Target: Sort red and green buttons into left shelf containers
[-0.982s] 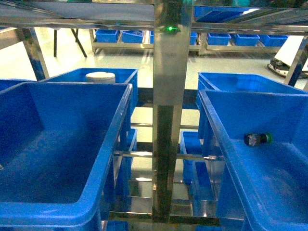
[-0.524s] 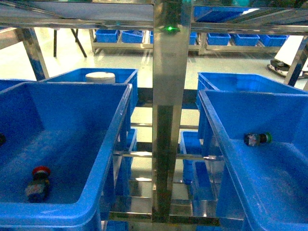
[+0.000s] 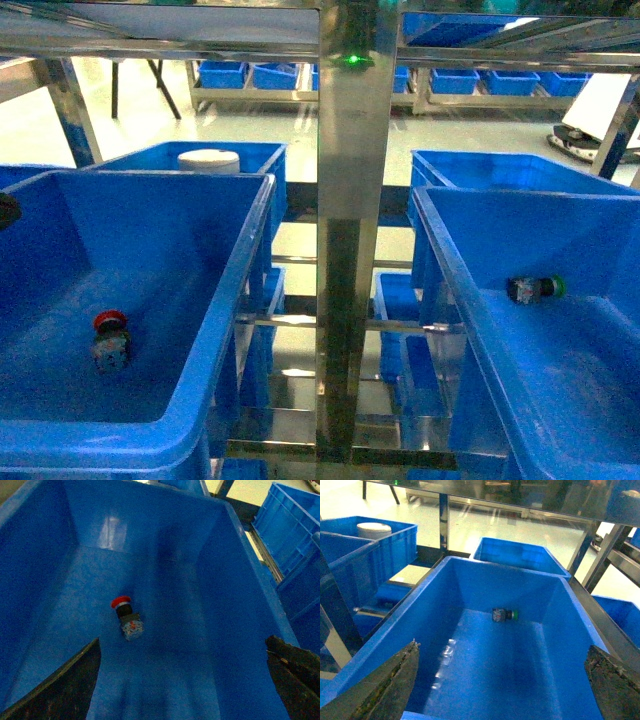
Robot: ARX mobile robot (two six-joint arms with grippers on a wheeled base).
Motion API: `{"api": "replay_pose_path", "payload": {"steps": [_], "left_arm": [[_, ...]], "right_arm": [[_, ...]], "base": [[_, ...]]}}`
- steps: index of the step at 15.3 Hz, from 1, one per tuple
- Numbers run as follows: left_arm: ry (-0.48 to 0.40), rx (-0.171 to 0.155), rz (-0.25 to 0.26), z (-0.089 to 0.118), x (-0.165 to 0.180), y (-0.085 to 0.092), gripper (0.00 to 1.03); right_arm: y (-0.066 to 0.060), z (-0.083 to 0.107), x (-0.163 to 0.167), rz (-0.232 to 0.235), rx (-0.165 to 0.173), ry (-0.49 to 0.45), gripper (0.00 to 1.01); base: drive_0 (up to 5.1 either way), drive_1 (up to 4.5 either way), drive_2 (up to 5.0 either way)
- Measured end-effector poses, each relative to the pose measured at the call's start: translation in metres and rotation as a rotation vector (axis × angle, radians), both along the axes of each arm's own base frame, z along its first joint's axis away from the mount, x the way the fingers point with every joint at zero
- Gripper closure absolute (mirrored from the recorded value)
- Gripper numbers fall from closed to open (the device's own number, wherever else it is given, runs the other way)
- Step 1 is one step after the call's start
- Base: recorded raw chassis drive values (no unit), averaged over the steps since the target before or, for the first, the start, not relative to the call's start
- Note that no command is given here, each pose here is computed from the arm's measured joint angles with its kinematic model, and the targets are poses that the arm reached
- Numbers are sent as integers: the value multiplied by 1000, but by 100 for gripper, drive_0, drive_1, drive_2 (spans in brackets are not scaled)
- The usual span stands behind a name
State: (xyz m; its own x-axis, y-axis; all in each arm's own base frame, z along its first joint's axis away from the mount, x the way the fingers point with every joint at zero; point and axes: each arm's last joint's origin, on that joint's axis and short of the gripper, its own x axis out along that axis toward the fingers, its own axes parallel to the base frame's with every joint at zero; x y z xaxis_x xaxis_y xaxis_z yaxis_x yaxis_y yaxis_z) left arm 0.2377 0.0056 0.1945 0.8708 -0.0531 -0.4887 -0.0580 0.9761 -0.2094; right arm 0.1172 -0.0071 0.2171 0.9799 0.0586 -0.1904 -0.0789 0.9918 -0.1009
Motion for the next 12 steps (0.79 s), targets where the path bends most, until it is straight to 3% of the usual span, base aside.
{"api": "replay_pose_path", "payload": {"steps": [3, 5, 7, 8, 10, 12], "left_arm": [[-29, 23, -34, 12, -17, -13, 5], [-46, 14, -47, 19, -34, -21, 5], [-161, 42, -31, 36, -67, -38, 5], [-183, 31, -19, 42, -83, -41, 5], [-211, -21, 70, 47, -111, -37, 5], [-238, -64, 93, 52, -113, -37, 5]], "right_arm": [[0, 0, 0, 0, 0, 0, 3], [0, 0, 0, 0, 0, 0, 3], [0, 0, 0, 0, 0, 0, 3], [0, 0, 0, 0, 0, 0, 3], [0, 0, 0, 0, 0, 0, 3], [0, 0, 0, 0, 0, 0, 3]], "base": [[0, 0, 0], [0, 0, 0], [0, 0, 0], [0, 0, 0], [0, 0, 0], [0, 0, 0]]}}
